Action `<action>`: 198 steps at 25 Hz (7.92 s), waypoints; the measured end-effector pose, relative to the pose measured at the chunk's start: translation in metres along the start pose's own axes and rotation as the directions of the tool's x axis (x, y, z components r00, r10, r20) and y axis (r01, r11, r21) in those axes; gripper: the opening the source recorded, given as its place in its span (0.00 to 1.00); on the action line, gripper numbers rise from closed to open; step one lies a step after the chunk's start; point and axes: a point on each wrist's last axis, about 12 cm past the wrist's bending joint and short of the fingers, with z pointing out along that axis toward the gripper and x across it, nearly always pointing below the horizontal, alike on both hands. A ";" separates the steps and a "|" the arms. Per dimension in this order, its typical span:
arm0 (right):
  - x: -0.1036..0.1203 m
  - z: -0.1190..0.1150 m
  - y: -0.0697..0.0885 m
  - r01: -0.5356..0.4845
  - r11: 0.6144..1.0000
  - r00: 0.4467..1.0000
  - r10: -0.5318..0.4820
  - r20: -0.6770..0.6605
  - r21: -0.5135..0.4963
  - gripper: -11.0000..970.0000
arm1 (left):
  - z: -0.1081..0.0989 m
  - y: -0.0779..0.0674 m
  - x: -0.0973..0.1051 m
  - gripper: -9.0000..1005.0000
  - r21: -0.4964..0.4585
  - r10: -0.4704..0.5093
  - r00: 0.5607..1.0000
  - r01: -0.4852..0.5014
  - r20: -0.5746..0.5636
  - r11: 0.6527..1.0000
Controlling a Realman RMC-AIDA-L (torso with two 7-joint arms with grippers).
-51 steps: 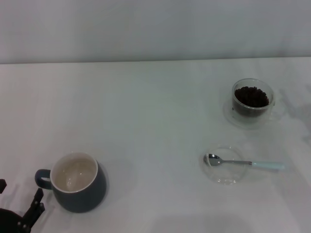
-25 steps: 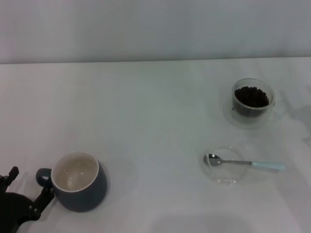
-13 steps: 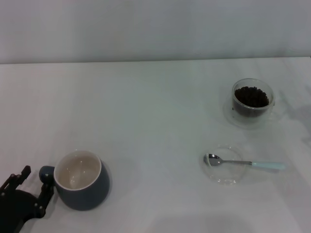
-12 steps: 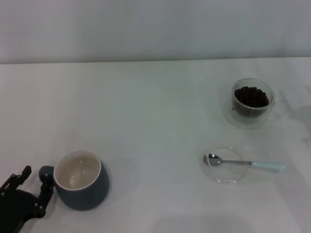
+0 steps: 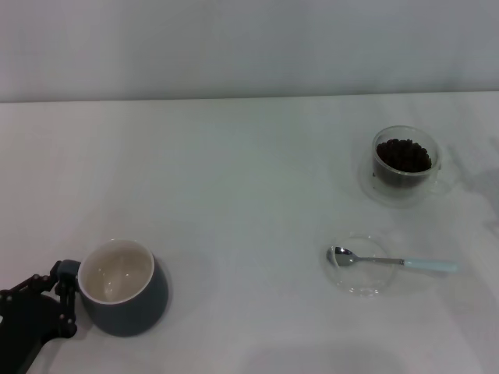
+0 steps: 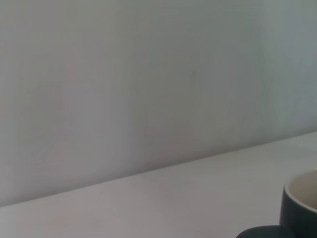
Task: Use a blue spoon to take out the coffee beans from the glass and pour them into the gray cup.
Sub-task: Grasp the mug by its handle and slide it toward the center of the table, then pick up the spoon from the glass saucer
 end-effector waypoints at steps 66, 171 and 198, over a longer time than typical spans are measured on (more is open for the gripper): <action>-0.005 0.000 0.002 0.008 1.000 0.999 -0.007 0.040 -0.029 0.90 | 0.073 -0.047 -0.032 0.23 0.305 0.098 0.995 -0.100 0.023 0.947; 0.042 -0.134 0.057 -0.705 0.659 0.631 0.752 -0.191 0.262 0.89 | 0.021 0.060 -0.033 0.88 -0.348 -0.191 0.943 0.282 0.273 0.894; 0.058 -0.128 0.092 -0.733 0.630 0.537 0.767 -0.353 0.255 0.84 | 0.025 0.057 -0.034 0.88 -0.324 -0.188 0.945 0.272 0.268 0.906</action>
